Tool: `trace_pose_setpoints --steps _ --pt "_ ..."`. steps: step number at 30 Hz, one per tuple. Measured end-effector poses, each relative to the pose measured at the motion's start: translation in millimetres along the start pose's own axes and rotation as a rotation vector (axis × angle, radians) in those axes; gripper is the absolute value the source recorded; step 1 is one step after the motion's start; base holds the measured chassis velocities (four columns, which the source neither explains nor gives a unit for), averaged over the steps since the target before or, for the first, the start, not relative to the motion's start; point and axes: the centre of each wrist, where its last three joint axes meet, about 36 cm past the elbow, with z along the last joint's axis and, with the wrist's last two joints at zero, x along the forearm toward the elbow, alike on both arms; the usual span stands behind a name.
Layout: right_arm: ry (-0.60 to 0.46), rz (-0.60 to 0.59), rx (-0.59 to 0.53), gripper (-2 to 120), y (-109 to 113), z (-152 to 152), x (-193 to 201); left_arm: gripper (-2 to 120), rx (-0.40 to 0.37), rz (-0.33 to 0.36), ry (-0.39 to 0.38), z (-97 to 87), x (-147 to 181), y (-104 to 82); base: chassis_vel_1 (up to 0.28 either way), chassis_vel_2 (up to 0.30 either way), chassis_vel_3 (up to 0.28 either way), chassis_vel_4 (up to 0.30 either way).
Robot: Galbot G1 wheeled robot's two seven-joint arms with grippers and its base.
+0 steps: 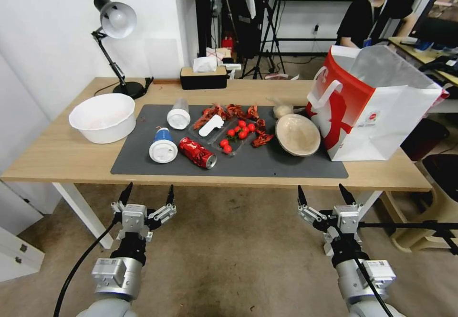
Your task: Pick up the trash from the table and place it into the takeout bag.
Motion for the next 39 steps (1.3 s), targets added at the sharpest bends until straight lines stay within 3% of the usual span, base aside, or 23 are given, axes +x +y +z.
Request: trace_pose_setpoints --steps 21,24,28,33,39 --pt "0.0 -0.001 0.002 100 0 0 0 100 0.0 0.0 0.0 0.0 0 0.0 0.0 0.0 0.0 0.0" --pt "-0.018 -0.055 -0.016 100 25 4 -11 100 0.005 -0.01 -0.001 -0.6 -1 -0.4 0.0 0.0 0.0 0.0" --pt "-0.029 -0.059 -0.027 100 28 3 -13 100 0.021 -0.037 -0.005 -2.7 -6 -1.6 0.0 0.0 0.0 0.0" --pt "-0.034 -0.056 -0.038 100 30 3 -14 100 0.112 -0.178 -0.011 -11.7 -31 -7.6 0.0 0.0 0.0 0.0" --pt "-0.034 -0.053 -0.04 100 30 2 -14 100 0.119 -0.188 -0.004 -10.5 -33 -7.6 0.0 0.0 0.0 0.0"
